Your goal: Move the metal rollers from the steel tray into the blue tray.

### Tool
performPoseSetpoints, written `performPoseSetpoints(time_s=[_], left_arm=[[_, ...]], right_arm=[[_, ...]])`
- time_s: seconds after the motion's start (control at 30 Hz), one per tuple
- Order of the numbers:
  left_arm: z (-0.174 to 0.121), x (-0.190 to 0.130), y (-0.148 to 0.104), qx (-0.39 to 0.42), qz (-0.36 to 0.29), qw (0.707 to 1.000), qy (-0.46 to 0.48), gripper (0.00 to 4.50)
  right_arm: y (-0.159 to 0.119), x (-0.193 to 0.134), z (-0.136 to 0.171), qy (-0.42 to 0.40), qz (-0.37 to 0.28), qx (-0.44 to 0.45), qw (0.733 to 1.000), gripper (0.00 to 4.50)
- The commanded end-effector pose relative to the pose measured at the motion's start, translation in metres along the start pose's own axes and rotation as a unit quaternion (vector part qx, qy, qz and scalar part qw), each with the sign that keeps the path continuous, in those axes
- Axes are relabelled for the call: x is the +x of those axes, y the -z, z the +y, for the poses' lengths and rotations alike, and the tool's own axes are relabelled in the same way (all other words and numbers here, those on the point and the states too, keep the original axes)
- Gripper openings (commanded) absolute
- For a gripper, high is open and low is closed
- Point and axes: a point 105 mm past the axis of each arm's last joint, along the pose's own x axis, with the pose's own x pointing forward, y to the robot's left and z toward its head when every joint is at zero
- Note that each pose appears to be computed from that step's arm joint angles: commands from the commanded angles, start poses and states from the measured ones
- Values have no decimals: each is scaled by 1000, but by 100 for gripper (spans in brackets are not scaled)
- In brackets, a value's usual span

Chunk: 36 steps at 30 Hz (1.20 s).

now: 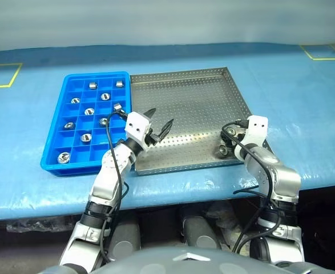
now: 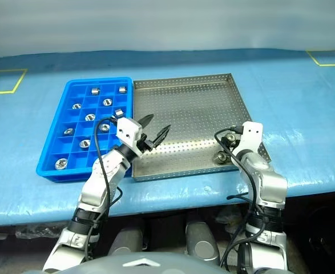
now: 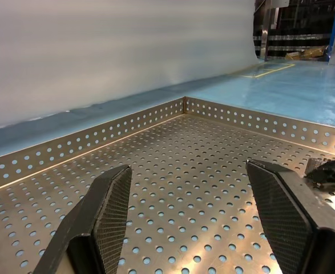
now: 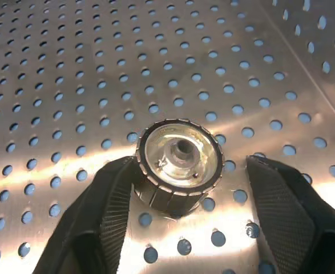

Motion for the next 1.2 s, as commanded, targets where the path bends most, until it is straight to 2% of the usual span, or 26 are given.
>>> performPoseSetpoints(time_s=[0.03,0.07,0.1,0.27,0.37,0.53,0.77,0.93,1.07,1.2], left_arm=[[5,-2,-20,8,-35,999,-16,350],[8,-4,-20,9,-35,999,-22,350],[10,-6,-21,12,-35,999,-28,350],[20,-22,-24,14,-38,997,-70,350],[28,-38,-25,20,-35,993,-107,350],[43,-73,-24,28,-23,982,-186,350],[47,-102,-23,31,-11,968,-248,350],[44,-100,-19,29,-1,971,-238,350],[43,-92,-20,32,-3,974,-224,350],[42,-86,-21,32,-5,977,-212,350]], right_arm=[[-5,0,7,-26,-13,20,999,208],[-10,0,14,-42,-25,9,999,175],[-16,0,21,-57,-37,-9,998,167],[-48,5,77,-138,-114,-126,976,167],[-61,9,114,-197,-145,-144,959,167],[-56,13,160,-307,-123,-163,929,167],[-39,15,173,-383,-77,-180,903,167],[-39,2,174,-434,-76,-179,880,167],[-52,1,171,-419,-113,-160,886,167],[-82,-9,177,-417,-198,-108,881,167]])
